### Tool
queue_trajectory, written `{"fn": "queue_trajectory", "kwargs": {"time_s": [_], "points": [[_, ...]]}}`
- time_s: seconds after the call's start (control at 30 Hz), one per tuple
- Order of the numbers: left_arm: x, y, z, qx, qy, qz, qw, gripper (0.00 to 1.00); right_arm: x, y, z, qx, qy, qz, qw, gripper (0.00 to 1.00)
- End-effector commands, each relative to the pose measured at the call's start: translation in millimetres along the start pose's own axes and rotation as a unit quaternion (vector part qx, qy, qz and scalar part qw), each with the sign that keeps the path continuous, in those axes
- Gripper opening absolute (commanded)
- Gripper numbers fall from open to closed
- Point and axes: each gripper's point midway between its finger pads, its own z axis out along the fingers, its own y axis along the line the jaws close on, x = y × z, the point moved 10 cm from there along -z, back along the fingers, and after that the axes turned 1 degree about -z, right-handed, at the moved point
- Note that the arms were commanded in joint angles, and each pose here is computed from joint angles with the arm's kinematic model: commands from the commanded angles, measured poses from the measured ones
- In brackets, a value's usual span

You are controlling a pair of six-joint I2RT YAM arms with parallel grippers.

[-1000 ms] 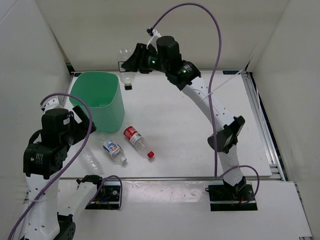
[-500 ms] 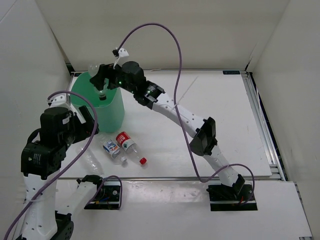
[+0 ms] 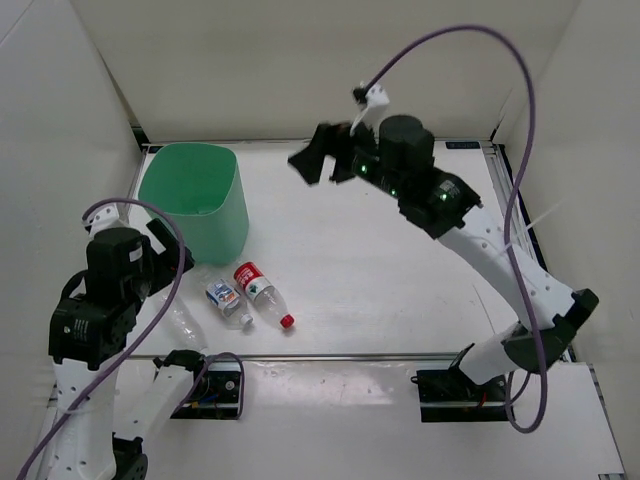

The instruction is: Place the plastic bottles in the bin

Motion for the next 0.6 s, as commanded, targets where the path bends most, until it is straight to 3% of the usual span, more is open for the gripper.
{"fn": "queue_trajectory", "kwargs": {"time_s": [0.0, 0.13, 0.23, 0.43, 0.57], "points": [[1.6, 0.7, 1.1, 0.003, -0.036, -0.054, 0.998, 1.00, 116.1, -8.2, -1.6, -0.072, 0.247, 0.006, 0.966, 1.00], [35.2, 12.0, 26.4, -0.036, -0.014, -0.125, 0.991, 1.00, 192.8, -27.3, -1.8, -0.077, 0.360, 0.003, 0.930, 0.98], [49.7, 21.4, 32.7, -0.064, -0.023, -0.178, 0.982, 1.00, 223.9, -38.6, 10.4, -0.077, 0.405, -0.005, 0.911, 0.95], [56.0, 33.8, 33.8, -0.102, -0.056, -0.207, 0.971, 1.00, 246.7, -39.9, 38.5, -0.112, 0.424, 0.001, 0.899, 0.95], [60.1, 36.4, 31.2, -0.105, -0.047, -0.208, 0.971, 1.00, 258.6, -37.0, 60.7, -0.133, 0.445, 0.023, 0.885, 0.95]]}}
